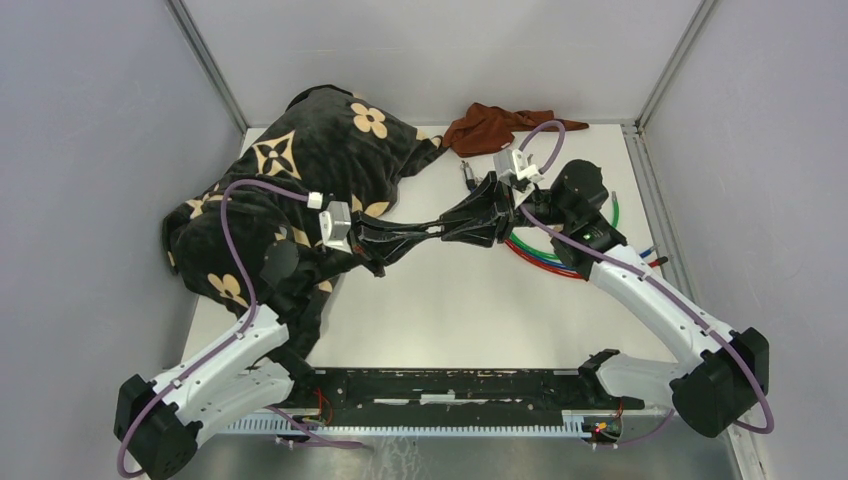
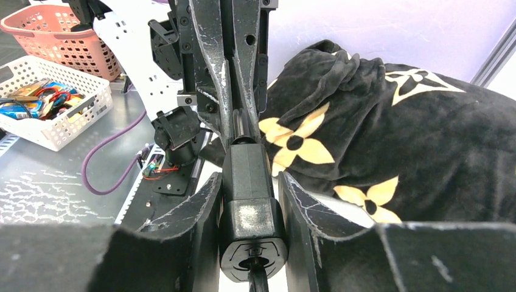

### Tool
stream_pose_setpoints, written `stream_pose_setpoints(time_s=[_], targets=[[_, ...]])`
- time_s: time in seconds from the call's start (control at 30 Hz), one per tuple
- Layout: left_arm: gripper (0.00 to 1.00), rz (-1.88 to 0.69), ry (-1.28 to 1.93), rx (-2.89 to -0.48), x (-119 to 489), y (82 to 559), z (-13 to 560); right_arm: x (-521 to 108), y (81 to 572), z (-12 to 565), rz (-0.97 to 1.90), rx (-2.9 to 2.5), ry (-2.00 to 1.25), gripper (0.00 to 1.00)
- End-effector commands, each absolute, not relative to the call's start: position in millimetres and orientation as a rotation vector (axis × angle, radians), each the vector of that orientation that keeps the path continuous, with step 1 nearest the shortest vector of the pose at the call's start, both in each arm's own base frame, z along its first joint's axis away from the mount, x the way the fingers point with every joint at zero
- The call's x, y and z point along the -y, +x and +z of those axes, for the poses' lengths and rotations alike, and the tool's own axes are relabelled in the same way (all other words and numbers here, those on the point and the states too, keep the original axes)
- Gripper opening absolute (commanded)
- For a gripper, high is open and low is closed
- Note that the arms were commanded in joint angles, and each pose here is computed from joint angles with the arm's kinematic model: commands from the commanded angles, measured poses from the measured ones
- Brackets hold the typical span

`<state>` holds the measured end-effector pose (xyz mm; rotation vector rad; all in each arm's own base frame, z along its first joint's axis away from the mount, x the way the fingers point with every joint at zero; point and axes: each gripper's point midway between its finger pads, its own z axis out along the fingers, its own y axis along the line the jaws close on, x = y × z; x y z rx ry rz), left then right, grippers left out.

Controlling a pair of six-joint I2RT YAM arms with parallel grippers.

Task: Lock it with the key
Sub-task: Lock the lock.

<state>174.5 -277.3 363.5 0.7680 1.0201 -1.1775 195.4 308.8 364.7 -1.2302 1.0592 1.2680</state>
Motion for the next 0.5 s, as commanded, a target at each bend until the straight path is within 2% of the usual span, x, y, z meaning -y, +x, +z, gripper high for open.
stream_pose_setpoints(time_s=[0.0,0.17,0.47], targets=[[0.02,-1.461,0.978,-1.23,304.1,127.3,319.0,-318.2,230.5,396.7,1.077,-0.944,-1.064,0.0],[0.02,-1.471,0.969,-1.346,313.1,131.6,287.8,-322.7,226.8,414.6,1.083,-0.899,-1.051,0.0],[0.02,-1.576,1.072,-1.287,330.5,102.4,286.3,-336.3,239.0,402.4,1.061,-0.962,-1.053,0.0]])
